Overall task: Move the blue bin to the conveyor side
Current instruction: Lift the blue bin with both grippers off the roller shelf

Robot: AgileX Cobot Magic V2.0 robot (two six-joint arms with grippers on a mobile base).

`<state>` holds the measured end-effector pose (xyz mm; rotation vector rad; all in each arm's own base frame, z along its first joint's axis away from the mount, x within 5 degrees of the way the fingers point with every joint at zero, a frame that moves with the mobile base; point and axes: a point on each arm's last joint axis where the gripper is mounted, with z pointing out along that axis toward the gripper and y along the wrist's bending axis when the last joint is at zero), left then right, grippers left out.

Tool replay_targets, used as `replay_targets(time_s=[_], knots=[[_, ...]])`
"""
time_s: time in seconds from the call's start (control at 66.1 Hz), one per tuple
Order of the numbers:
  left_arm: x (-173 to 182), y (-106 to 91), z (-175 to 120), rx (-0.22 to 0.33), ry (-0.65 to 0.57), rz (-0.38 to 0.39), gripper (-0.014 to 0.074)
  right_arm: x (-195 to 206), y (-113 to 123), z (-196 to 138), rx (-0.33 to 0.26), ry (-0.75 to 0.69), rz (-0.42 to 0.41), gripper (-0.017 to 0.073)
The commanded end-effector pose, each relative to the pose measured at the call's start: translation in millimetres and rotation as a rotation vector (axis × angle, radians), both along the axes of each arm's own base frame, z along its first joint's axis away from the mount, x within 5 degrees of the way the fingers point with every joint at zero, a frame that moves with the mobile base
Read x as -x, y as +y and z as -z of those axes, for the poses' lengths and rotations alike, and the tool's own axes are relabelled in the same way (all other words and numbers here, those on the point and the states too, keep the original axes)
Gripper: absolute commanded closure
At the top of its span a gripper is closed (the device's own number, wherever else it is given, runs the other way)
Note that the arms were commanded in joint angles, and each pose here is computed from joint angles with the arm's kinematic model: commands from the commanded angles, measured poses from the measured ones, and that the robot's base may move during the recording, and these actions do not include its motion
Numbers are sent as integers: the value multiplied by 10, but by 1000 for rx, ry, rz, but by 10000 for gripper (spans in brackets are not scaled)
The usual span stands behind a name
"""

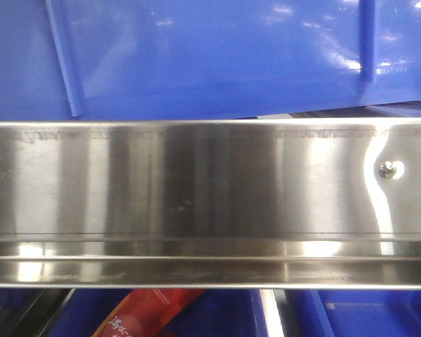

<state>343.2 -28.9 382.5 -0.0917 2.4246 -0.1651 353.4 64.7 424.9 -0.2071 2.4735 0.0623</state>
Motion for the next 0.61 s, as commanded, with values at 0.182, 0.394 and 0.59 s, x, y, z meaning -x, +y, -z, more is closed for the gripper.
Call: replay_targets(time_s=[0.182, 0.394, 0.59], knots=[[1, -18, -30, 8, -15, 0, 307, 4, -28, -21, 29, -13, 1, 594], [-1, -18, -31, 8, -18, 0, 307, 4, -30, -21, 32, -13, 1, 649], [-2, -18, -33, 8, -20, 0, 316, 4, -30, -21, 32, -13, 1, 649]])
